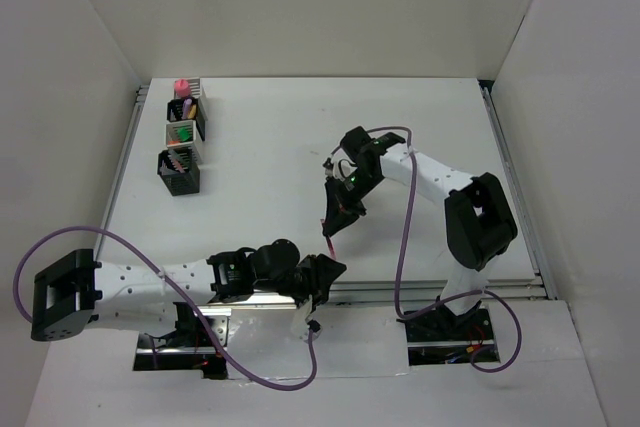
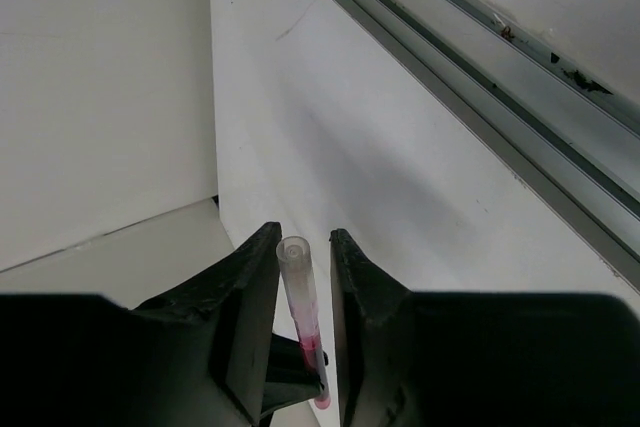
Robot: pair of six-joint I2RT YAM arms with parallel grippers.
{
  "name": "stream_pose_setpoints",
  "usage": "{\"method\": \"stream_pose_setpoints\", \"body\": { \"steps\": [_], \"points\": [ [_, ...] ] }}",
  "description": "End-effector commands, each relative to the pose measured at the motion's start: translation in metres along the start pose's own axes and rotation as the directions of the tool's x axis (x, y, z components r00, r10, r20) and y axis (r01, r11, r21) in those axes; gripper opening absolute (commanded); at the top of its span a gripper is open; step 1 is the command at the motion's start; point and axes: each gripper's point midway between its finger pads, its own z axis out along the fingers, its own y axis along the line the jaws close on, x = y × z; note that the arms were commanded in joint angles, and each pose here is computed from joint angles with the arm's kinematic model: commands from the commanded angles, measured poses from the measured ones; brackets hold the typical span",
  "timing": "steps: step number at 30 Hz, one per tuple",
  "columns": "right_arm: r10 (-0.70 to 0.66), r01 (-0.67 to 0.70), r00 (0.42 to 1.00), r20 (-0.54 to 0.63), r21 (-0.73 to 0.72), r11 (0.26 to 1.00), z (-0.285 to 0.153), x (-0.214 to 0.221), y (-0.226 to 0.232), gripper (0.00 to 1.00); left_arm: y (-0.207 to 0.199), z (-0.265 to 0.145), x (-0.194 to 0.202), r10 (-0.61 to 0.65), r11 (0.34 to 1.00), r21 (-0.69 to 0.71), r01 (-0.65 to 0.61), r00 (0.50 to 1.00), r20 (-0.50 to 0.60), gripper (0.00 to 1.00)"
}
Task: Sort the stationery into containers
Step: Place the pen in the storage box.
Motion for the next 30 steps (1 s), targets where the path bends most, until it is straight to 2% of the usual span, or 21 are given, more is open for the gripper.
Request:
{"method": "stream_pose_setpoints", "body": {
  "steps": [1, 5, 10, 12, 14, 15, 17, 18, 19, 21, 23, 27, 30],
  "points": [
    [-0.059, 0.059, 0.998, 0.015, -0.029, 0.998, -0.001, -0.002, 0.016, 0.00, 0.019, 0.000, -0.005, 0.024, 0.999, -0.044, -0.023, 0.999, 0.020, 0.38],
    [-0.068, 0.068, 0.998, 0.000, -0.046, 0.997, 0.000, 0.000, 0.020, 0.00, 0.019, 0.000, -0.006, 0.026, 0.999, -0.045, -0.025, 0.999, 0.024, 0.31],
    [-0.078, 0.078, 0.997, -0.009, -0.049, 0.996, 0.002, 0.001, 0.020, 0.09, 0.020, -0.002, -0.007, 0.009, 0.998, -0.055, -0.008, 1.000, 0.028, 0.14],
    [-0.080, 0.080, 0.997, -0.007, -0.048, 0.996, 0.002, 0.000, 0.020, 0.12, 0.019, -0.003, -0.007, 0.012, 0.998, -0.057, -0.011, 1.000, 0.028, 0.04],
    [-0.106, 0.105, 0.994, -0.003, -0.044, 0.993, 0.000, -0.004, 0.022, 0.24, 0.018, -0.004, -0.007, 0.008, 0.998, -0.056, -0.006, 0.999, 0.031, 0.00],
    [-0.117, 0.117, 0.993, -0.002, -0.039, 0.992, -0.001, -0.005, 0.023, 0.44, 0.019, -0.004, -0.007, 0.004, 0.998, -0.059, -0.002, 1.000, 0.030, 0.00],
    [-0.155, 0.155, 0.988, 0.023, -0.018, 0.988, -0.007, -0.009, 0.025, 0.65, 0.017, -0.007, -0.007, -0.017, 0.998, -0.054, 0.018, 1.000, 0.026, 0.00],
    [-0.168, 0.168, 0.985, 0.040, -0.007, 0.986, -0.009, -0.011, 0.026, 0.80, 0.016, -0.008, -0.007, -0.027, 0.998, -0.050, 0.028, 0.999, 0.025, 0.00],
    [-0.188, 0.188, 0.980, 0.065, 0.004, 0.982, -0.015, -0.010, 0.029, 0.85, 0.016, -0.010, -0.008, -0.035, 0.998, -0.050, 0.036, 0.999, 0.025, 0.00],
    [-0.204, 0.201, 0.974, 0.095, 0.037, 0.979, -0.019, -0.013, 0.026, 0.90, 0.008, -0.013, -0.007, -0.058, 0.998, -0.035, 0.058, 0.998, 0.017, 0.00],
    [-0.231, 0.225, 0.964, 0.135, 0.056, 0.973, -0.030, -0.016, 0.026, 0.90, 0.009, -0.018, -0.008, -0.063, 0.997, -0.045, 0.063, 0.998, 0.018, 0.00],
    [-0.216, 0.201, 0.938, 0.270, 0.081, 0.976, -0.075, -0.040, 0.012, 0.91, 0.010, -0.023, -0.009, -0.104, 0.993, -0.047, 0.104, 0.995, 0.016, 0.00],
    [-0.134, 0.135, 0.901, 0.413, 0.027, 0.990, -0.132, -0.066, -0.014, 0.90, 0.023, -0.028, -0.004, -0.192, 0.978, -0.090, 0.190, 0.981, -0.010, 0.00]
  ]
}}
